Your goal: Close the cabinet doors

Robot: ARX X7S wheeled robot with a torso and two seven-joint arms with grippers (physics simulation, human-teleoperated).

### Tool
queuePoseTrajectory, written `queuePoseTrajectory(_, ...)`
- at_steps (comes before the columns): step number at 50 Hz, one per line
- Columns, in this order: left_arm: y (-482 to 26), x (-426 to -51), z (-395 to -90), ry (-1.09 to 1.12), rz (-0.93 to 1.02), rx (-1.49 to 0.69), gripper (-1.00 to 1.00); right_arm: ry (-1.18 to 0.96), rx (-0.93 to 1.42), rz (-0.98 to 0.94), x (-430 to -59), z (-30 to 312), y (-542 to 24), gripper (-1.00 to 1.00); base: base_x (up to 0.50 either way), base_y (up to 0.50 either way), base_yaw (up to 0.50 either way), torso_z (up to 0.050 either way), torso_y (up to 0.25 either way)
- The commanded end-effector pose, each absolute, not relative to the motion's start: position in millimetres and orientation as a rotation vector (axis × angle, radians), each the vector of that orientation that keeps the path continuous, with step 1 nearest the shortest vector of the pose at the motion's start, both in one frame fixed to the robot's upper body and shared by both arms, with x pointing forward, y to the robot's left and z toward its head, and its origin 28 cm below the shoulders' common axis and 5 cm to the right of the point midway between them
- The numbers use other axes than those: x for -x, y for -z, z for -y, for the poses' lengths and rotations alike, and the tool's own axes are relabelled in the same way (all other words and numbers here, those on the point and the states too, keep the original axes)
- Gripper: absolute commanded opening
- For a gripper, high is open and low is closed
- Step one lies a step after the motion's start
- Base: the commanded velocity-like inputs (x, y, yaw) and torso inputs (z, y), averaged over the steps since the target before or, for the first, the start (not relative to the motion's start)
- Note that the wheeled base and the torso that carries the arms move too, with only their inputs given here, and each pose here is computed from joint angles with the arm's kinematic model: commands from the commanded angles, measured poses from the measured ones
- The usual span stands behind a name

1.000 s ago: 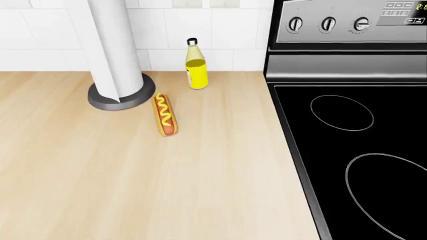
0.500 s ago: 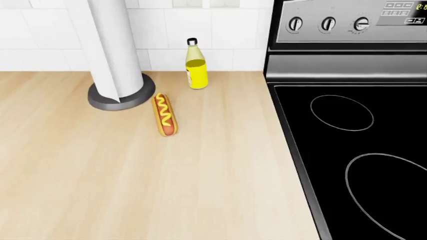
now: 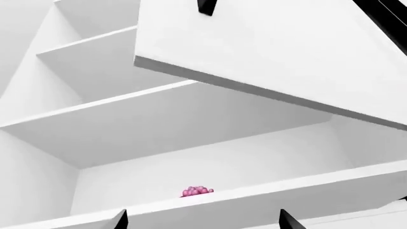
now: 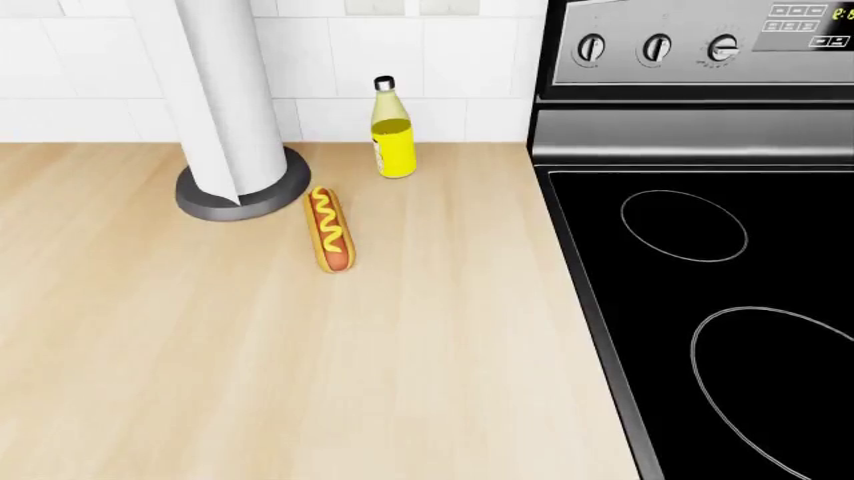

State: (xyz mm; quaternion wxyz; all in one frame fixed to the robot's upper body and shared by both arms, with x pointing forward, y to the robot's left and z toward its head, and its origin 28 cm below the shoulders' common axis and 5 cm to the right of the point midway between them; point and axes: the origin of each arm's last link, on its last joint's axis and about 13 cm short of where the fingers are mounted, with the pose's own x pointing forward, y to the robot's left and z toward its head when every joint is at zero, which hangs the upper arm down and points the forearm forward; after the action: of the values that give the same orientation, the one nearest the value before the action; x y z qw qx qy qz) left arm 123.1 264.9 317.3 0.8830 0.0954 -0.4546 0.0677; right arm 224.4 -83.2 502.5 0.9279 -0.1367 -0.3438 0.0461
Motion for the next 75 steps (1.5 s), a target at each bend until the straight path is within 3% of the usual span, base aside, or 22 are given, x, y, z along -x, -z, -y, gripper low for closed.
queuePoseTrajectory(1,-319.2,-122.7,-265.2,-0.142,0.950,-0.205,1.00,-0.071,0.318,0.565,-257.2,84.0,-484.1,1.00,0.01,0.00,0.00,0.000,0.000)
queuePoseTrajectory(75,-315.6,-123.7,-265.0,-0.142,0.935,-0.202,1.00,-0.070,0.380,0.319,-335.6,69.2,-406.5,1.00,0.01,0.00,0.00,0.000,0.000)
